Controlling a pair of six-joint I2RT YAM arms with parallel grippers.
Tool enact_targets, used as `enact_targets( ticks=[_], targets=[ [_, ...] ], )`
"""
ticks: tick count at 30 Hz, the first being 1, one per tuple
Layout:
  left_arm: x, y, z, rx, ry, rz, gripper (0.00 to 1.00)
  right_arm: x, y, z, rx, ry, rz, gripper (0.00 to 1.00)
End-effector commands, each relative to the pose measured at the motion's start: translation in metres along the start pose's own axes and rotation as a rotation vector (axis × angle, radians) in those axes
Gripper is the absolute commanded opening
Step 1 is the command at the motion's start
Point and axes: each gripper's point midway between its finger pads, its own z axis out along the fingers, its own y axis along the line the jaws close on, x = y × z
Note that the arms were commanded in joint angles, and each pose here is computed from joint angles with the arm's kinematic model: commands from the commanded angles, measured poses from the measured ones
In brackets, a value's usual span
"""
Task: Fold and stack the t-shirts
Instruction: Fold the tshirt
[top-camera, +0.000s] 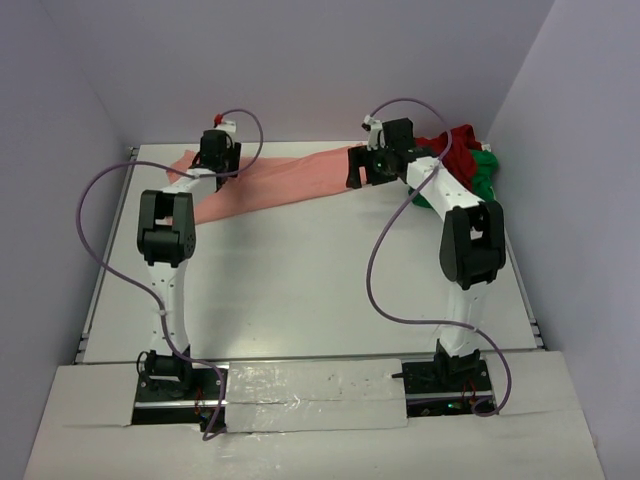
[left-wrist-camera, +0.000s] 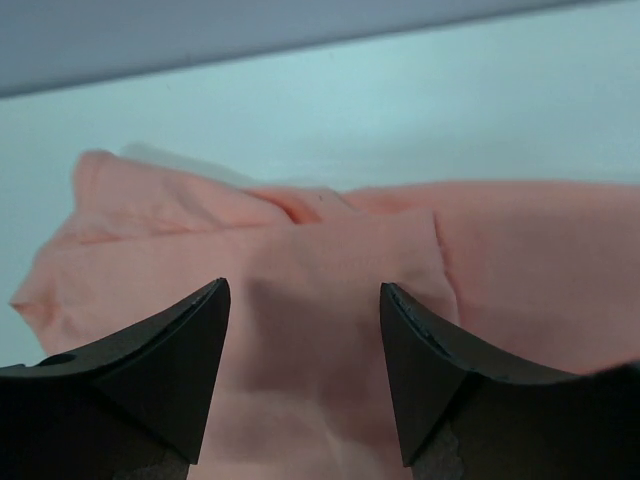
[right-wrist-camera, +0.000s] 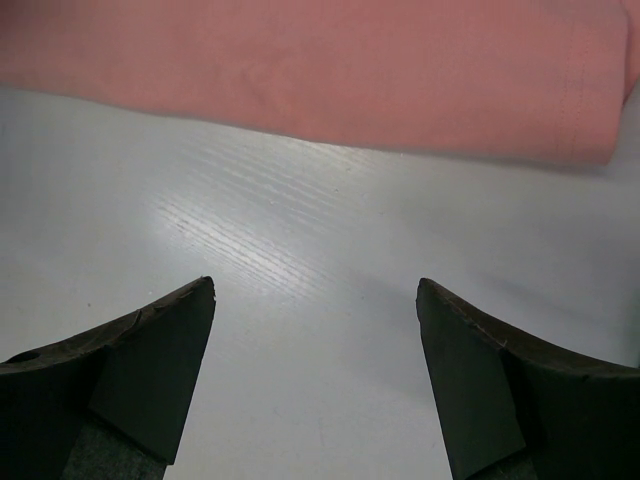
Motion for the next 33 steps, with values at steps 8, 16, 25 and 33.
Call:
enact_targets(
  ticks=[8,16,25,33],
  targets=[
    [-0.054,0.050,-0.060,-0.171,-0.169,-0.031,0.72,-0.002,0.023,-0.028,-0.048,-0.040,-0.040,0.88],
    [-0.109,0.117,-0.129,-0.302,-0.273,-0.229,0.72,0.002,0.018,-0.026,0.011,-0.031,-0.077,0.88],
    [-0.055,0.047,-0.151,0.040,-0.084,-0.247,0.66,-0.005,-0.005,-0.011,0.082,-0.026,-0.068,0.79],
    [-0.009,0.034,-0.150,0.085,0.049,-0.257,0.11,-0.063,-0.030,-0.004,0.128,-0.103,-0.035,0.00]
  ],
)
